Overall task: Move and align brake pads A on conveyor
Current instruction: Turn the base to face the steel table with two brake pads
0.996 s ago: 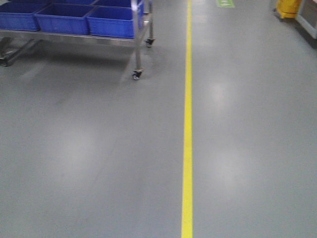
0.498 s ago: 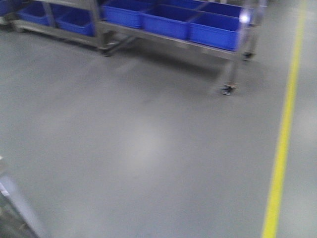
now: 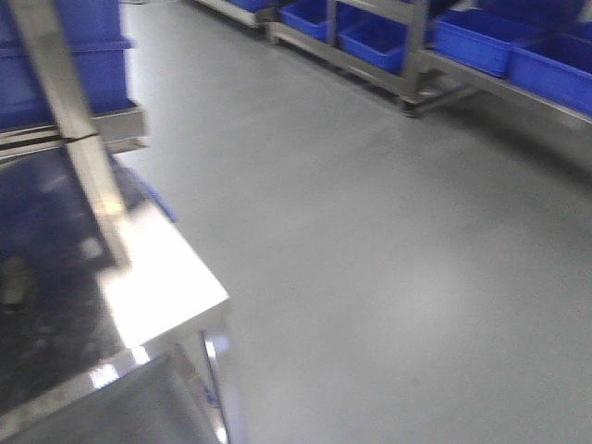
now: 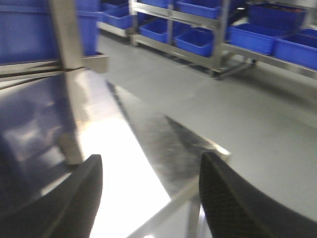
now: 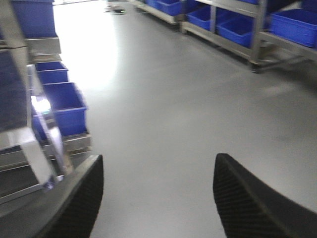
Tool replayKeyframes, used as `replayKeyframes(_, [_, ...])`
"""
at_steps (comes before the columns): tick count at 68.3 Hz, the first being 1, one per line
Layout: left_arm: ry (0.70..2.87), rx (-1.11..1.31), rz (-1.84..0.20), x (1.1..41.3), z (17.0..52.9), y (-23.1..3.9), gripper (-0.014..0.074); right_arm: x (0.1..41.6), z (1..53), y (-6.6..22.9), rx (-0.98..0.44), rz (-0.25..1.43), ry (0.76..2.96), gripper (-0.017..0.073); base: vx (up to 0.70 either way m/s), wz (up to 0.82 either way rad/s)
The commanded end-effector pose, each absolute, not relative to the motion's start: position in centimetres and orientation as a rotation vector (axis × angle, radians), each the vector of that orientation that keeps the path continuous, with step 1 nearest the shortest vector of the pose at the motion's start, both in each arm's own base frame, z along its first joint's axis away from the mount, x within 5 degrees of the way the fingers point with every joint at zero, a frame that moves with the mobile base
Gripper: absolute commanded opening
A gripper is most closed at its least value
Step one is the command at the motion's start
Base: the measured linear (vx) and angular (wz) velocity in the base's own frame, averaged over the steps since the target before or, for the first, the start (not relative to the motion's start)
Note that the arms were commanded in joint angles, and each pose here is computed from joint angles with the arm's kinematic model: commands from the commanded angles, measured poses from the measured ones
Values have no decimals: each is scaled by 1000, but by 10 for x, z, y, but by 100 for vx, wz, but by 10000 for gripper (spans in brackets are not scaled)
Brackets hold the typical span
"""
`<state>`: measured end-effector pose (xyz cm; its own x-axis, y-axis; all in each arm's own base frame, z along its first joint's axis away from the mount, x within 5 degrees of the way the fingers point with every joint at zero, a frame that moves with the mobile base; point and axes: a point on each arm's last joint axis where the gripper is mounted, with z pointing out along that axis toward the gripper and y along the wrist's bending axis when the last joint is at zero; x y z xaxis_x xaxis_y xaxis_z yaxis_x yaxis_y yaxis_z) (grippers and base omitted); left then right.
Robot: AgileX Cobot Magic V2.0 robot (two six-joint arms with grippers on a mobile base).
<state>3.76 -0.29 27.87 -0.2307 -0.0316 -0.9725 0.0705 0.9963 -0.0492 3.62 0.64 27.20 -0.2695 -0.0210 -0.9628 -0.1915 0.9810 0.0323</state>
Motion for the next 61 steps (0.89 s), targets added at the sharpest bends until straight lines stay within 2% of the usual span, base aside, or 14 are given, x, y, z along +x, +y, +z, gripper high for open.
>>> replayKeyframes(1, [1714, 25, -112, 39, 293, -3, 422, 38, 285, 6, -162, 155, 1757, 466, 22, 84])
replayKeyframes(39, [1714, 25, -112, 39, 293, -3, 422, 38, 285, 6, -162, 155, 1757, 466, 20, 79])
replayKeyframes(61, [1714, 25, -112, 39, 293, -3, 422, 38, 285, 6, -162, 155, 1756, 466, 15, 55])
